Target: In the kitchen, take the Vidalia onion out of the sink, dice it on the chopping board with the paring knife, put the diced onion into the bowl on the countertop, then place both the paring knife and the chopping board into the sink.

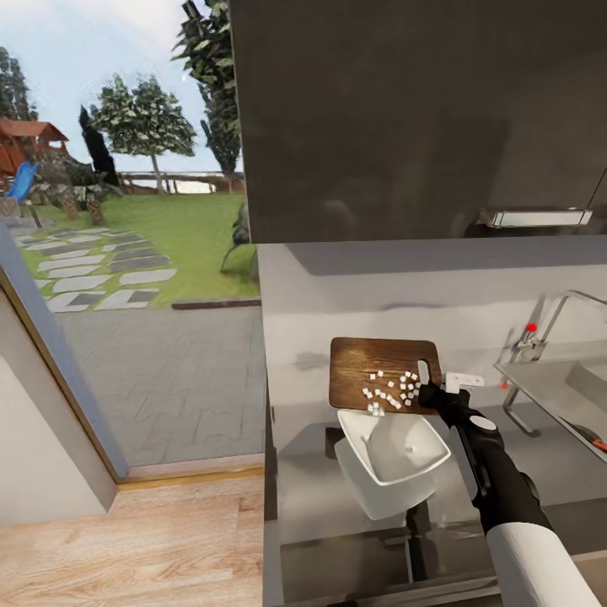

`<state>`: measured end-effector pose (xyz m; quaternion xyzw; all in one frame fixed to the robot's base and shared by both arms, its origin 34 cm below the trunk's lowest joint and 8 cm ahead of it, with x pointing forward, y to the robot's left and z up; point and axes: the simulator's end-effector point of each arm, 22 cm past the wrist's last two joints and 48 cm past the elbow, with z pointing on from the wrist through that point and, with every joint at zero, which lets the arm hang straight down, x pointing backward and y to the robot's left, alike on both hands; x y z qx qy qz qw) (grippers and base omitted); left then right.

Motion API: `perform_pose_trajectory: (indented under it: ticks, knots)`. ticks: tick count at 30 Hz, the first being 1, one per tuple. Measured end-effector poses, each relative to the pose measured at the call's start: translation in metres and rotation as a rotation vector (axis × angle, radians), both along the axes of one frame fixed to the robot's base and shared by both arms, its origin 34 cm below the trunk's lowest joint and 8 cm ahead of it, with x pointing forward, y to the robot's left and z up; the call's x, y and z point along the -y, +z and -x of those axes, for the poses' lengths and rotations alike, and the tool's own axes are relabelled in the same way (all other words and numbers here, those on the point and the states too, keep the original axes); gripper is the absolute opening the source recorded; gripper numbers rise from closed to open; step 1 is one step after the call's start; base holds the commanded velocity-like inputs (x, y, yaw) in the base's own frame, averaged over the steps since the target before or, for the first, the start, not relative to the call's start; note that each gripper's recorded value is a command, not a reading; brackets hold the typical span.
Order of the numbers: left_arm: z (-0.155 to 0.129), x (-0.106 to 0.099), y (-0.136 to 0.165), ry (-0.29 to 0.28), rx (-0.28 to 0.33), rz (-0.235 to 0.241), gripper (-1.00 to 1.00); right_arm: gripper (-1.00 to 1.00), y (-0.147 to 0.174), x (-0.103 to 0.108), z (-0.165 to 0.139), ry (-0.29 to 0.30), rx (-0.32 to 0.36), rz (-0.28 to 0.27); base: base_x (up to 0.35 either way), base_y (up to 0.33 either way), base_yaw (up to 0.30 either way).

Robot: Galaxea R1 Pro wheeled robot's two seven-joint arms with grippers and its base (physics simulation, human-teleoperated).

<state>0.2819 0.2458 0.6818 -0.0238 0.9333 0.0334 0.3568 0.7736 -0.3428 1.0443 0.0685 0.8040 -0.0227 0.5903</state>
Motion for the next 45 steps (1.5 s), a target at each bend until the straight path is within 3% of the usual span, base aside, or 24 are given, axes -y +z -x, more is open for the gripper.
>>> perform_pose_trajectory:
  ticks: [45]
  knots:
    - [0.0003,-0.0001,-0.0002,0.000,-0.001,0.000,1.00,-1.00,0.0075,0.0015,-0.0027,-0.001,0.045,0.012,0.000,0.000,0.000]
